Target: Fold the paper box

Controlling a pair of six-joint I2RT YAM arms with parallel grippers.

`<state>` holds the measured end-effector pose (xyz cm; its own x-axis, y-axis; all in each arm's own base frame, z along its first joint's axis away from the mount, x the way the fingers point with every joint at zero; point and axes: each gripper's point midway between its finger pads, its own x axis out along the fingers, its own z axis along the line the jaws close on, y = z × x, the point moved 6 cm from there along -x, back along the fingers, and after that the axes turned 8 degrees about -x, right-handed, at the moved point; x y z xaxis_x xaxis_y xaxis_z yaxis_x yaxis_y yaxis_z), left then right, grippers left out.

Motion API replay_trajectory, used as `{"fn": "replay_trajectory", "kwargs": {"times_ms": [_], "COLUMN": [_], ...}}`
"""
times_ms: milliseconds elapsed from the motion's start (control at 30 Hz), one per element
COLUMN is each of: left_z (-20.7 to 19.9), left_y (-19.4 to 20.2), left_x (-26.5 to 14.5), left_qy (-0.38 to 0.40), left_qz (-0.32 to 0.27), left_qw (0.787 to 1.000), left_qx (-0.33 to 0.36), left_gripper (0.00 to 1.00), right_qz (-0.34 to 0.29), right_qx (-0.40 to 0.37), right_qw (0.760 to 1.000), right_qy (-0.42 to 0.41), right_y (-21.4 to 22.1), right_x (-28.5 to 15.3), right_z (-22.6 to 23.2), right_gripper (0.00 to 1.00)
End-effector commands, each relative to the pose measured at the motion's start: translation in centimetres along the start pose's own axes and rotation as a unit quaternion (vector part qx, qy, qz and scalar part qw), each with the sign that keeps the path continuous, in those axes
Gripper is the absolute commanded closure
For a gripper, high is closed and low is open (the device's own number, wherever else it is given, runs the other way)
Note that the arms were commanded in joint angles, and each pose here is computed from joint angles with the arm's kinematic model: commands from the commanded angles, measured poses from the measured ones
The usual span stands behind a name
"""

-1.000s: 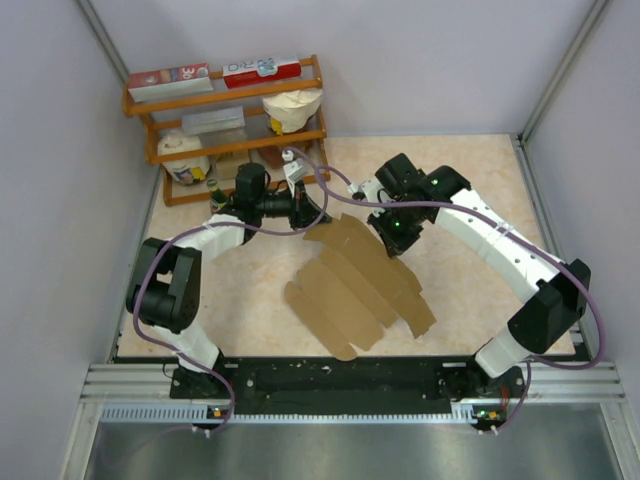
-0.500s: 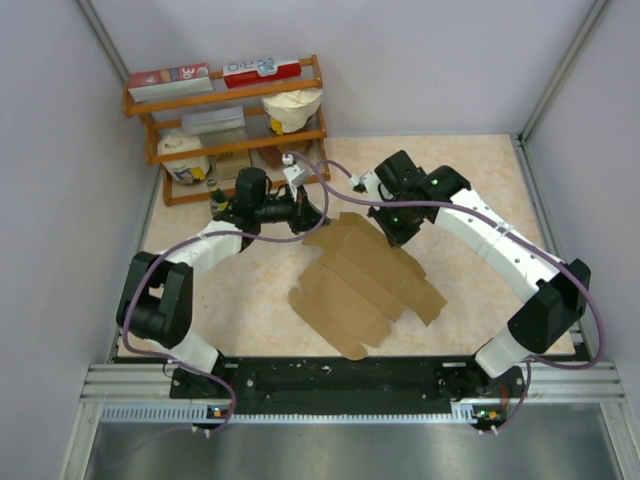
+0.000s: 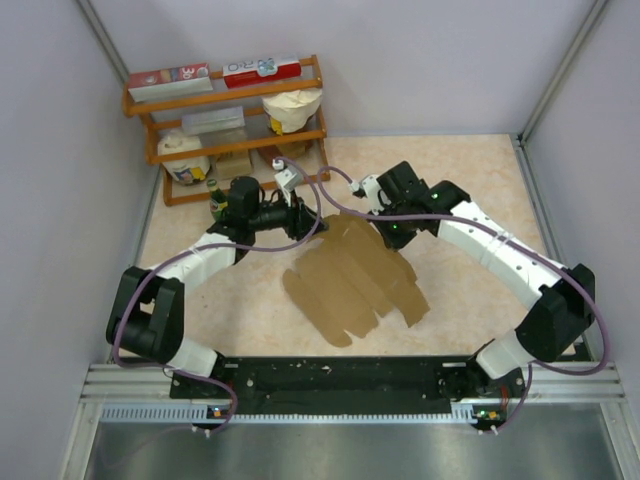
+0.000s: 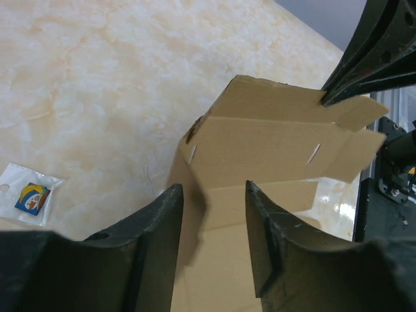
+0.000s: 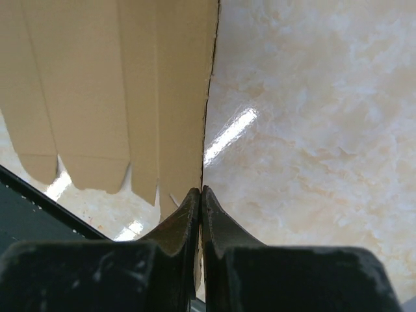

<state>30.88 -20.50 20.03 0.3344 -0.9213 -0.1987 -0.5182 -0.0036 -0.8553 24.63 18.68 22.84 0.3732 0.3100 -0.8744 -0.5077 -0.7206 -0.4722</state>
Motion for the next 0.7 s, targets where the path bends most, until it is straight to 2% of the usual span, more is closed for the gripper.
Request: {"fn": "replay_trajectory", "kwargs": {"times_ms": [0,267,500,667], "left_z": [-1.1,-3.0,-3.0,-2.5], "left_y": [-2.7,-5.7,-6.5,-5.9], "left_x": [-0.5,-0.3,0.6,2.1], "left_qy": [0.003,0.059,0.100,0.109], "left_qz": [-0.040,-0.047,-0.029,0.002], "left_qw": [0.998,0.992,0.988,0.987], "left_qx": [0.045,0.098,0.116,0.118], "left_gripper": [0.46,0.27,0.26,0.30], "right_qz": [-0.056,-0.060,-0.065,-0.069], "right_qx": [-0.020,-0.029,-0.035,-0.039], "right_qw": [0.998,0.998,0.996,0.996], "right_qy": [0.005,-0.015,-0.039,-0.044], "right_y": [-1.3,-1.2,-1.3,-1.4], "right_x": [-1.4,-1.4,-1.4,-1.5], "right_z": [0.2,0.7,1.1,1.3], "right_gripper": [1.00,1.00,1.00,1.00]}}
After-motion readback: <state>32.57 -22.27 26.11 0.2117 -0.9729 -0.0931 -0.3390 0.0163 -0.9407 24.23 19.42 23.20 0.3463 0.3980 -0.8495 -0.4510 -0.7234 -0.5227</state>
